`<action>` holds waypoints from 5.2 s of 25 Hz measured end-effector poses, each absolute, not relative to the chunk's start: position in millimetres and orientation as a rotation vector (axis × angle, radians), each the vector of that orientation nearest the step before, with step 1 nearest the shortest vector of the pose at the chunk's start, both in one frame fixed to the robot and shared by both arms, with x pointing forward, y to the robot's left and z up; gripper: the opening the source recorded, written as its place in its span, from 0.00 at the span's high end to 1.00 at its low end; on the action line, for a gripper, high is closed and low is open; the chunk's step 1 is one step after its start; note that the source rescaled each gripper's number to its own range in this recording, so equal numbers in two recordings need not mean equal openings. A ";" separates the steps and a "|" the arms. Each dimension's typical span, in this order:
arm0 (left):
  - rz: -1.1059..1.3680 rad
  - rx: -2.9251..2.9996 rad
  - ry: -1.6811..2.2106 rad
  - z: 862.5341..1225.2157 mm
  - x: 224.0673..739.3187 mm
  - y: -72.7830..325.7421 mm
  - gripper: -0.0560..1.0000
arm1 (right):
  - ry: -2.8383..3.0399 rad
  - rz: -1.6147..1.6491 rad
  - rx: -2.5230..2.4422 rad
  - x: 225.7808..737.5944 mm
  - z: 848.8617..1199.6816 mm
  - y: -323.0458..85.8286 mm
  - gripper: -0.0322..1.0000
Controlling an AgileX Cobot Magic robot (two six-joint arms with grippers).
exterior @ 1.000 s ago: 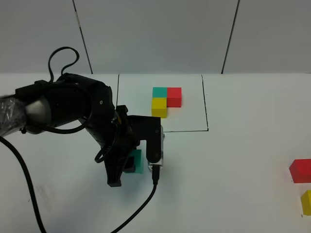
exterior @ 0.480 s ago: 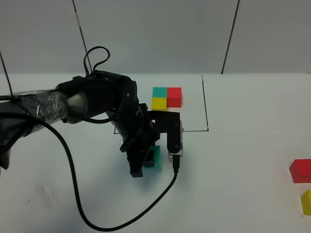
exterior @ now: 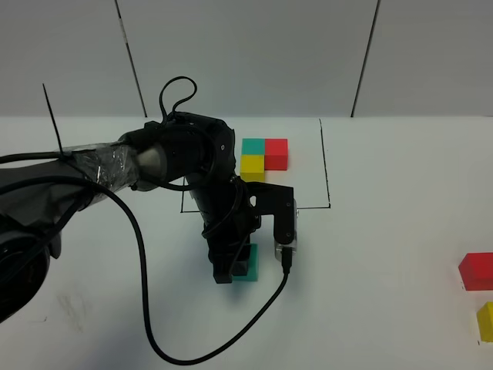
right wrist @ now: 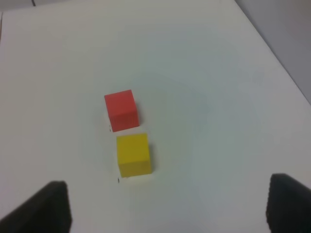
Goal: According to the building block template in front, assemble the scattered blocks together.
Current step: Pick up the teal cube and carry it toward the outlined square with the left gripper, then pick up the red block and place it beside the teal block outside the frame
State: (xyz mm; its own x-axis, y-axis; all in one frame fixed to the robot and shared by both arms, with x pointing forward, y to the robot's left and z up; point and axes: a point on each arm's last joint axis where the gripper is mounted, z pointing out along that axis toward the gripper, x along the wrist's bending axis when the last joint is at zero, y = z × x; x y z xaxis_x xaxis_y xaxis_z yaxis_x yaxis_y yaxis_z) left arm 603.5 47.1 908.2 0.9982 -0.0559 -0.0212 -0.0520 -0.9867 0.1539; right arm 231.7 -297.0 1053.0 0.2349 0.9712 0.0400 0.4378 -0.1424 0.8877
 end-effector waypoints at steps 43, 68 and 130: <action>0.465 2.716 0.679 1081.0 578.6 82.4 0.00 | 1.316 0.848 1.715 231.7 1053.0 -297.0 0.32; 1.195 1.899 1.463 1258.5 381.5 271.3 0.12 | 1.316 0.848 1.715 231.7 1053.0 -297.0 0.32; 0.790 1.721 1.483 1044.7 225.6 289.6 0.24 | 1.320 0.862 1.718 231.9 1053.0 -296.0 0.33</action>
State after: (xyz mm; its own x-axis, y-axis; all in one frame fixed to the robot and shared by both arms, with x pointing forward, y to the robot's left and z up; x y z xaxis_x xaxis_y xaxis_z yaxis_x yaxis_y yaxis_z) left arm 225.6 289.6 1044.7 0.1507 0.9886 -0.0047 0.5474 -0.0794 0.8331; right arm 231.9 -296.0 1053.0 0.2277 0.9724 0.0505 0.4368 -0.1484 0.8872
